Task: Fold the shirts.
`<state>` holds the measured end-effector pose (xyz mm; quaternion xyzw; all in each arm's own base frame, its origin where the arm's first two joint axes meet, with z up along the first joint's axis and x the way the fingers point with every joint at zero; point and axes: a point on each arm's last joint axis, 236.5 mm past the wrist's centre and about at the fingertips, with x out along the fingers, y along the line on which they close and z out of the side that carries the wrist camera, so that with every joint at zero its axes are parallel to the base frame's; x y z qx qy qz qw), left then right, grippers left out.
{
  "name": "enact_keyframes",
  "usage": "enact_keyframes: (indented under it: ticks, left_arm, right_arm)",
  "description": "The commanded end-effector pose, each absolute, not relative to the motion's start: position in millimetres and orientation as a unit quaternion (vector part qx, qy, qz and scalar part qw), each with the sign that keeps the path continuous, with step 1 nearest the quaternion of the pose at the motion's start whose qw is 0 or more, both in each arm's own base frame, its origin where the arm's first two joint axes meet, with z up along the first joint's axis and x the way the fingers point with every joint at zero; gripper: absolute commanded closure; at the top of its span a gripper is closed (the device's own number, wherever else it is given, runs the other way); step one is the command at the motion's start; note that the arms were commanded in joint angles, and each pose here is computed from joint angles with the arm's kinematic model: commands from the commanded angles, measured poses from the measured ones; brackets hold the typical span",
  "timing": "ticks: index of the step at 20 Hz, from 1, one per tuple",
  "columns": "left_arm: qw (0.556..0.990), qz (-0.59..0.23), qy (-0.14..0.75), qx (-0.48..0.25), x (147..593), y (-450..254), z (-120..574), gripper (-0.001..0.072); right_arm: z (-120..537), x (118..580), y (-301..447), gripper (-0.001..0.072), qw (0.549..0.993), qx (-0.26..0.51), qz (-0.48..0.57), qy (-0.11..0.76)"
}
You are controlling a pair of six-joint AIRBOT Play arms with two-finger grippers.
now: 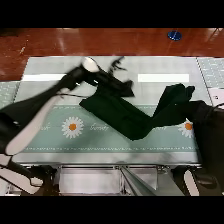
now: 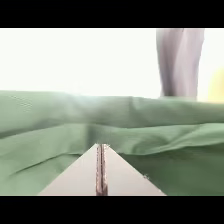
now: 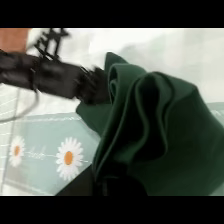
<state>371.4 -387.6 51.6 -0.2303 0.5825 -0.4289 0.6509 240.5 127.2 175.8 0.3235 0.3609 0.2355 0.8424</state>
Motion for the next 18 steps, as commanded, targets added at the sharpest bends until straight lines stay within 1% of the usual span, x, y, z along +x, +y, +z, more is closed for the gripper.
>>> enact_keyframes:
  ticks: [1,2,4,6,7,9,11,13,16,17,18]
  left_arm:
    - [0.738,-0.369,0.497,-0.27,438.1,-251.9,134.3,0.0691]
    - [0.772,-0.342,0.469,-0.26,444.1,-212.2,157.3,0.0691]
    - [0.837,-0.274,0.428,-0.205,436.1,-138.5,193.3,0.0691]
    - [0.884,-0.207,0.392,-0.152,411.7,-86.9,222.7,0.0691]
    - [0.898,-0.187,0.374,-0.137,394.7,-73.3,235.8,0.0691]
    - [0.911,-0.178,0.35,-0.125,359.3,-70.8,250.8,0.0691]
    - [0.916,-0.181,0.337,-0.123,331.1,-77.8,248.8,0.0691]
    - [0.912,-0.182,0.345,-0.127,313.7,-82.6,228.8,0.0691]
    - [0.889,-0.183,0.394,-0.142,299.4,-88.3,178.4,0.0691]
    - [0.88,-0.183,0.412,-0.149,297.4,-90.8,159.8,0.0691]
    - [0.874,-0.182,0.424,-0.154,297.5,-93.1,143.6,0.0691]
  right_arm:
    - [189.9,265.3,140.8,0.0684,0.822,0.344,0.289,0.35]
    - [190.2,277.2,145.5,0.0684,0.82,0.341,0.296,0.352]
    - [186.0,303.8,171.7,0.0684,0.809,0.33,0.32,0.366]
    - [167.7,331.5,214.0,0.0684,0.796,0.311,0.34,0.393]
    - [153.8,346.3,237.7,0.0684,0.789,0.302,0.346,0.408]
    - [127.7,367.8,286.7,0.0684,0.768,0.293,0.363,0.439]
    - [101.4,386.0,330.0,0.0684,0.752,0.278,0.378,0.463]
    - [74.7,400.5,361.8,0.0684,0.737,0.275,0.383,0.485]
    - [38.2,412.1,392.6,0.0683,0.718,0.277,0.379,0.514]
    - [28.4,414.0,399.0,0.0646,0.714,0.278,0.376,0.521]
    - [18.9,416.8,403.9,0.0464,0.715,0.278,0.372,0.523]
